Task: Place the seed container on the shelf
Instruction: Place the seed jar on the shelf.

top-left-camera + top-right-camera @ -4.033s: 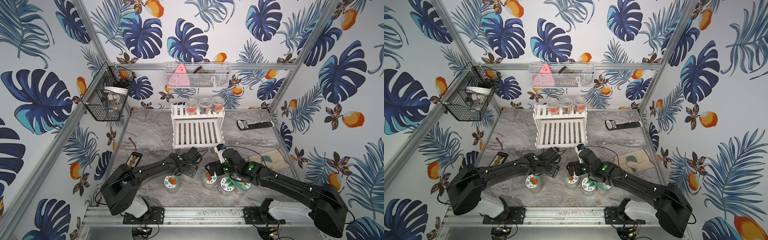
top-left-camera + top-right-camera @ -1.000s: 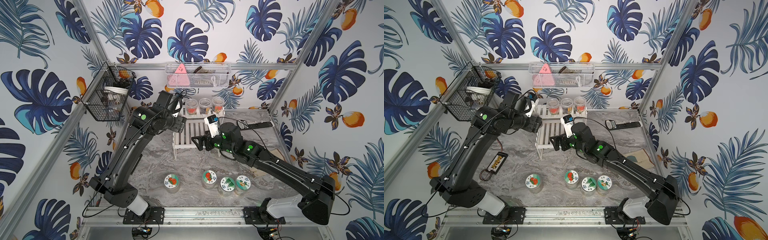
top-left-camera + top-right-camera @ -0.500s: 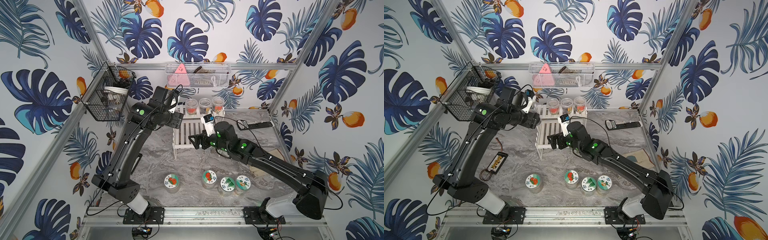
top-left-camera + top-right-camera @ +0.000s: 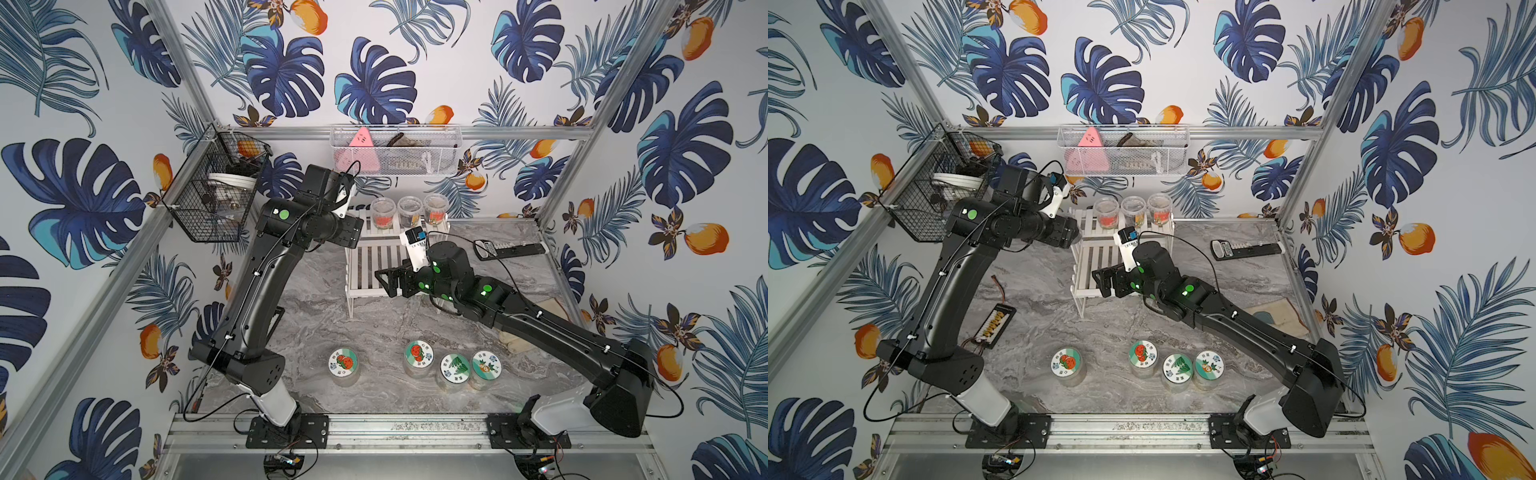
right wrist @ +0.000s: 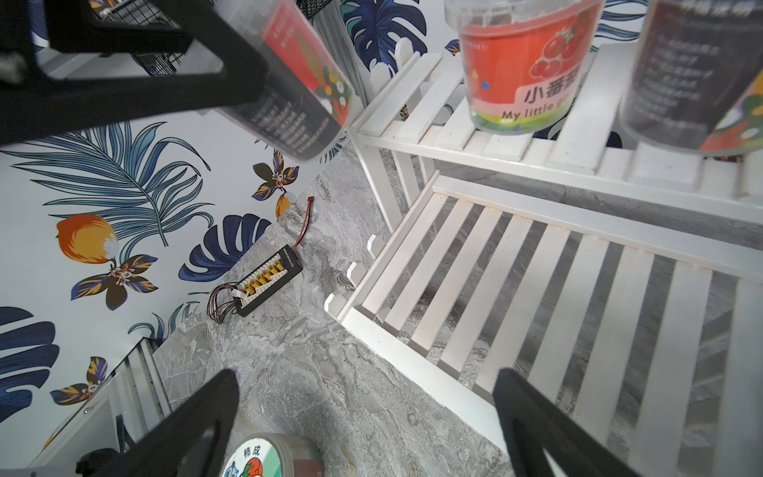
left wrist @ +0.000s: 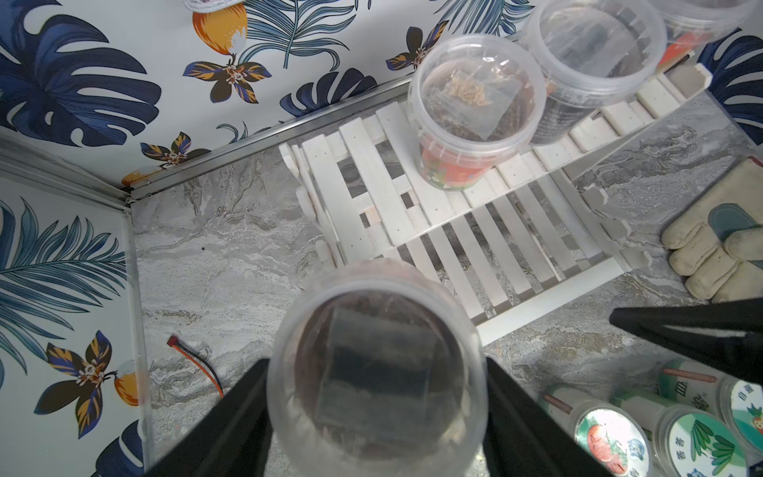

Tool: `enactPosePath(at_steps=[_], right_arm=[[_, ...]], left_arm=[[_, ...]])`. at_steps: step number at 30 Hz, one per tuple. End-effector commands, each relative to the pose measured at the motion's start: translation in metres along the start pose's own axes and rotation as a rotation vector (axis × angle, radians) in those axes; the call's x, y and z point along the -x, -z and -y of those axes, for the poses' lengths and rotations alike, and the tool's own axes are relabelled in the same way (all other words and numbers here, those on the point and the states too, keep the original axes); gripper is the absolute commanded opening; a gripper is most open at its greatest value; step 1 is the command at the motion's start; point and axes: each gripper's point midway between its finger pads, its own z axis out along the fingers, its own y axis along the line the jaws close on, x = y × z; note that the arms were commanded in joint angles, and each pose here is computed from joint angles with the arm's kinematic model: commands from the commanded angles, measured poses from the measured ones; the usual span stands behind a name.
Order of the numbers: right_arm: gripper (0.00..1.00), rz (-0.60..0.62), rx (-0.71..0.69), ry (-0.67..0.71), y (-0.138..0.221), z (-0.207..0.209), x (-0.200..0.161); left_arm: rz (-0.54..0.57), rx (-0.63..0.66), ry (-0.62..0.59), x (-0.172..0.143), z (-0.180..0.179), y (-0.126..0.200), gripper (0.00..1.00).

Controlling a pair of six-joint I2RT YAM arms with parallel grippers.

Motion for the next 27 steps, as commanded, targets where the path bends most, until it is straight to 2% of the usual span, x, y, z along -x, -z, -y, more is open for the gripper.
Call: enactPosePath(at_steps=[1,7,15,27], right_arm=[[1.00,0.037,0.012,-0.022,-0.002,-0.005,0.011],[1.00,0.061,0.057,-0.068,-0.002,-0.011,0.013],[1.00,0.047,0.012,-0.072,-0.013,-0.003,0.008],[1.00,0.060,-0.021,-0.083,-0.010,0.005,0.005]], left_arm=[[0.042,-0.015,-0.008,0.013,-0.001,0.000,0.77],[0.046,-0.005,0.004,0.017,-0.007,-0.005,0.77],[0.063,-0.020,0.016,0.028,-0.005,-0.017,0.76],[0.052,-0.007,0.017,0.037,-0.007,-0.038,0.75]])
